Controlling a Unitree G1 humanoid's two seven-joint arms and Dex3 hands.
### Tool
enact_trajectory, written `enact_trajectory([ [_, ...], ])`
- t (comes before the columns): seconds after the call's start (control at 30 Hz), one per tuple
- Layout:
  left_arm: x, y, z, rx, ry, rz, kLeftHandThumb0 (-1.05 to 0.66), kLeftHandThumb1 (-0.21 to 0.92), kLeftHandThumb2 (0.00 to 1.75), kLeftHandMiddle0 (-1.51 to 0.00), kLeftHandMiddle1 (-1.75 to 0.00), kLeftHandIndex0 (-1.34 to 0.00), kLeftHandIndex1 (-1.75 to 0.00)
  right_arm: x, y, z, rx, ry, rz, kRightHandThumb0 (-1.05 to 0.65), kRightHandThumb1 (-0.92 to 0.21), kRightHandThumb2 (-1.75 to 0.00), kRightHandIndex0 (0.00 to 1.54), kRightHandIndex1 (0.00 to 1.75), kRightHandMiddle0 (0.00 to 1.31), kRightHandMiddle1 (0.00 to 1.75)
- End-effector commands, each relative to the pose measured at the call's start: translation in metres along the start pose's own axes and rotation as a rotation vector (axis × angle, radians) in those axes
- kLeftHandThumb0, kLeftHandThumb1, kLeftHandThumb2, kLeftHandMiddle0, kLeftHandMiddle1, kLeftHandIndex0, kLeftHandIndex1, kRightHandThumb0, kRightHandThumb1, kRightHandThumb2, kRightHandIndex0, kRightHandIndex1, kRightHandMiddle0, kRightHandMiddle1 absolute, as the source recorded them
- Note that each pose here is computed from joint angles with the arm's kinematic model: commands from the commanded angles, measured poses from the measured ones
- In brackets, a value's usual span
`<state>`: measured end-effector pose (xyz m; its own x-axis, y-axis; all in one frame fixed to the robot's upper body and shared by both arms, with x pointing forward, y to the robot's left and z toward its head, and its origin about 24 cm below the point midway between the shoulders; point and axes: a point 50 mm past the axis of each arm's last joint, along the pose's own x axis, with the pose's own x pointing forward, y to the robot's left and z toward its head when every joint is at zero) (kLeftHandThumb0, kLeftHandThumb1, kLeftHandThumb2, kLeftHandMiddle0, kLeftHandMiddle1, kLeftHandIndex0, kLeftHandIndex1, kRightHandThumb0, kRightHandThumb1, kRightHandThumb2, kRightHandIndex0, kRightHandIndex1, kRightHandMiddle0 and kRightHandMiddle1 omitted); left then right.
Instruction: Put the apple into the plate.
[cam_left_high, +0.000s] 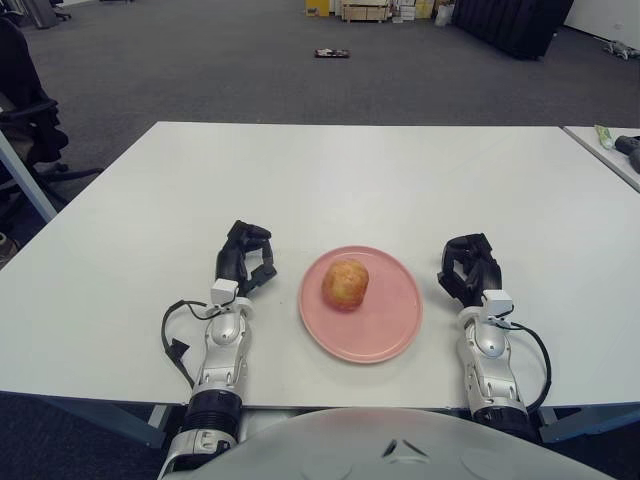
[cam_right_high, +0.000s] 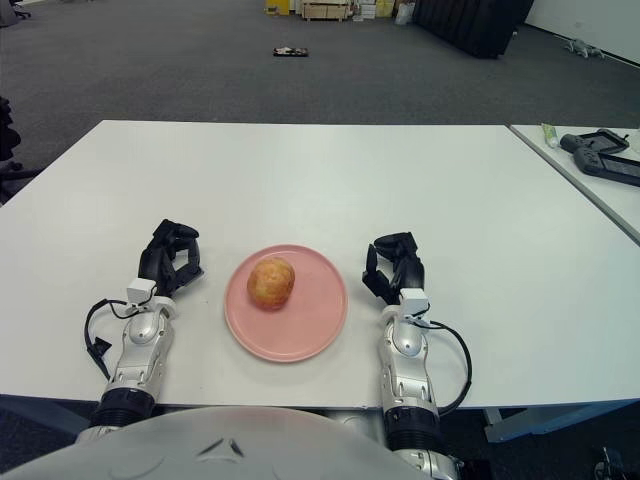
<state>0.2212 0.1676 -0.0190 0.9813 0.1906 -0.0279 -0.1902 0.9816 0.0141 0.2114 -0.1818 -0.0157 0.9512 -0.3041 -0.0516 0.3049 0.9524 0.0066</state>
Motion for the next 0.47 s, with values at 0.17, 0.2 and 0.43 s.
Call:
enact_trajectory([
  [0.17,-0.0126,0.0008,-0.024,0.025,0.183,-0.014,-0.4,0.59,0.98,-0.67,-1.75,-0.4,-1.75,-0.0061,0.0008,-0.0144,0.006,0.083,0.0,-0.38,-0.66,-0.88,0.56,1.33,0.35,1.75],
  [0.2,-0.0125,0.0004,-0.0252,0.026,0.191,-0.017,-0.4,0.6,0.98,-0.67,-1.75,-0.4,-1.75,-0.0061,0.0009,-0.0145,0.007,0.083,0.0,-0.38,-0.66,-0.88,0.56,1.33,0.35,1.75],
  [0.43,-0.0118,-0.0008,-0.0304,0.041,0.227,-0.026,-0.39,0.62,0.94,-0.65,-1.75,-0.38,-1.75,-0.0058,0.0013,-0.0153,0.007,0.091,-0.001,-0.38,-0.67,-0.88,0.56,1.33,0.34,1.75],
])
